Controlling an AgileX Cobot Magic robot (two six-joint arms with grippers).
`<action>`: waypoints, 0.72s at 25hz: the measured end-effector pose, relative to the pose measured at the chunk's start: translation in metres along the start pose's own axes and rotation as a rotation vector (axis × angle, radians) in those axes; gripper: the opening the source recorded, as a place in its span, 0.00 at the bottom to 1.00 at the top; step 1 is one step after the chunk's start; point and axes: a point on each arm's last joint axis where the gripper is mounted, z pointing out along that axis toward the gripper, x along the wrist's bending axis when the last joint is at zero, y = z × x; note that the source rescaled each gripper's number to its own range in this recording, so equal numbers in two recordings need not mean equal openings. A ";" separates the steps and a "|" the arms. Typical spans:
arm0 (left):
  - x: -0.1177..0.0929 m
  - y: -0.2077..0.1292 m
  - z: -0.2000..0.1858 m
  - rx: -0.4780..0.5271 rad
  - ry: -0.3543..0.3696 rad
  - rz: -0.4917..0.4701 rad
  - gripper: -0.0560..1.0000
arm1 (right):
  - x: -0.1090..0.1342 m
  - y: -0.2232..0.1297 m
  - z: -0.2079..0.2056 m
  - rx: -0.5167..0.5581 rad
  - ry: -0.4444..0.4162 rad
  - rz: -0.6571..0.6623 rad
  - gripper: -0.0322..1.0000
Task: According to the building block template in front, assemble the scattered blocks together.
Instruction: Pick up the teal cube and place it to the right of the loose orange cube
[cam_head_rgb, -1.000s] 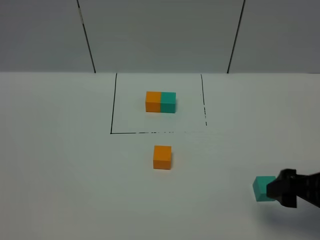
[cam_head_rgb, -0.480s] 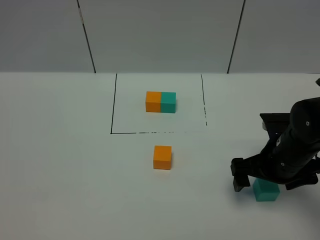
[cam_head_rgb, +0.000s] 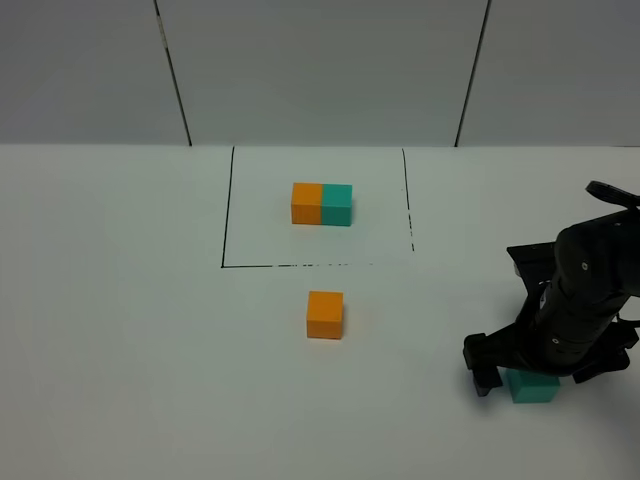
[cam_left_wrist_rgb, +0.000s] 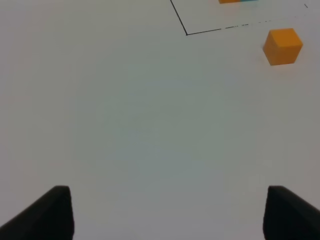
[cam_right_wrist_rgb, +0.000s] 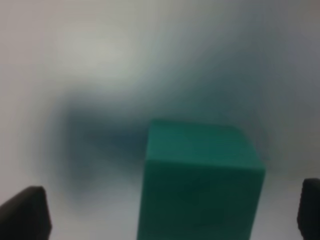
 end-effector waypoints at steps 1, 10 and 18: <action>0.000 0.000 0.000 0.000 0.000 0.000 0.64 | -0.003 0.000 0.002 0.002 -0.001 0.007 1.00; 0.000 0.000 0.000 0.000 0.000 0.000 0.64 | -0.009 0.003 0.021 0.015 0.001 0.016 0.99; 0.000 0.000 0.000 0.000 0.000 0.000 0.64 | -0.009 0.003 0.023 0.019 0.002 0.017 0.83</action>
